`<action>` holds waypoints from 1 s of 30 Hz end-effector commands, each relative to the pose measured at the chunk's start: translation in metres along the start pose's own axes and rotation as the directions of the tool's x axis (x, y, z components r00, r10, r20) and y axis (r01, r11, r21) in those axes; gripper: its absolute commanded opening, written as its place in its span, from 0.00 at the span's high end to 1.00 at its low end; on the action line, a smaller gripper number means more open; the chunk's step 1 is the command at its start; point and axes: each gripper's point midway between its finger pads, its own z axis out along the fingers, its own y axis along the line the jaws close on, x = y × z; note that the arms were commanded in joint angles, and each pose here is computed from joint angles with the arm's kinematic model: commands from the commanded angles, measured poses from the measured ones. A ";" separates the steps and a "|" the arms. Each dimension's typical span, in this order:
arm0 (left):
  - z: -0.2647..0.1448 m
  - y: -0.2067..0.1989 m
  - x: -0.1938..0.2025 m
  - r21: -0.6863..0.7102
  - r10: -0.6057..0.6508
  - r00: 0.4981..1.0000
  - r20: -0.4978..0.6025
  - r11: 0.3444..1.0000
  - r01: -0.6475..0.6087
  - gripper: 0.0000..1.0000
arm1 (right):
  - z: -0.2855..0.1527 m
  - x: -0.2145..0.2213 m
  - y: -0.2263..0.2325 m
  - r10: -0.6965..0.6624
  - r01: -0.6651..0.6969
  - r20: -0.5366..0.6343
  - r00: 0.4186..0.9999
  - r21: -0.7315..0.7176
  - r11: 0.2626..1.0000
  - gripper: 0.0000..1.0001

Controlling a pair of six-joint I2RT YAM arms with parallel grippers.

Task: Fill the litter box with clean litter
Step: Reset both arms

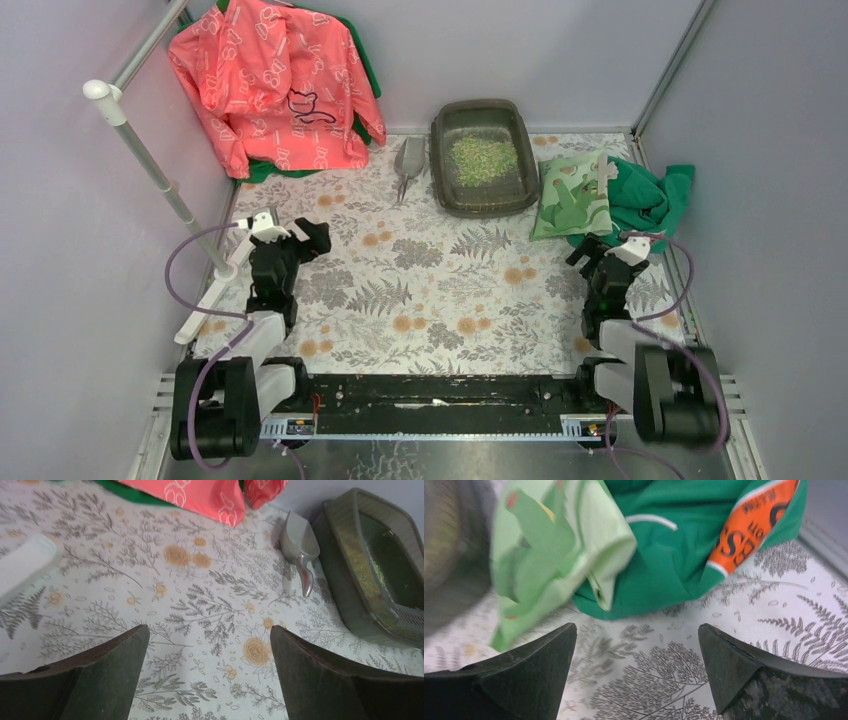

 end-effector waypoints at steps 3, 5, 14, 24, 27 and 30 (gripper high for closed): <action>-0.010 0.002 -0.037 -0.010 0.091 0.977 0.194 0.996 -0.091 0.01 | 0.014 -0.025 0.007 -0.011 0.013 0.200 0.980 -0.007 1.000 0.00; -0.011 0.002 -0.037 -0.010 0.089 0.976 0.198 0.996 -0.089 0.01 | 0.024 -0.015 0.004 -0.028 0.024 0.141 0.990 0.030 0.999 0.00; -0.021 0.016 -0.024 -0.063 0.150 0.972 0.181 0.988 -0.141 0.01 | 0.031 0.000 0.035 -0.119 0.138 0.133 0.984 -0.146 0.980 0.00; 0.005 0.016 -0.007 -0.001 0.184 0.971 0.150 0.982 -0.186 0.01 | 0.034 0.003 0.047 -0.147 0.167 0.130 0.981 -0.157 0.973 0.00; -0.001 0.019 -0.014 -0.022 0.194 0.961 0.195 0.981 -0.194 0.01 | 0.035 0.003 0.049 -0.150 0.169 0.124 0.981 -0.159 0.973 0.00; -0.001 0.023 -0.016 -0.045 0.195 0.958 0.210 0.981 -0.189 0.01 | 0.035 0.004 0.049 -0.152 0.171 0.121 0.981 -0.159 0.972 0.00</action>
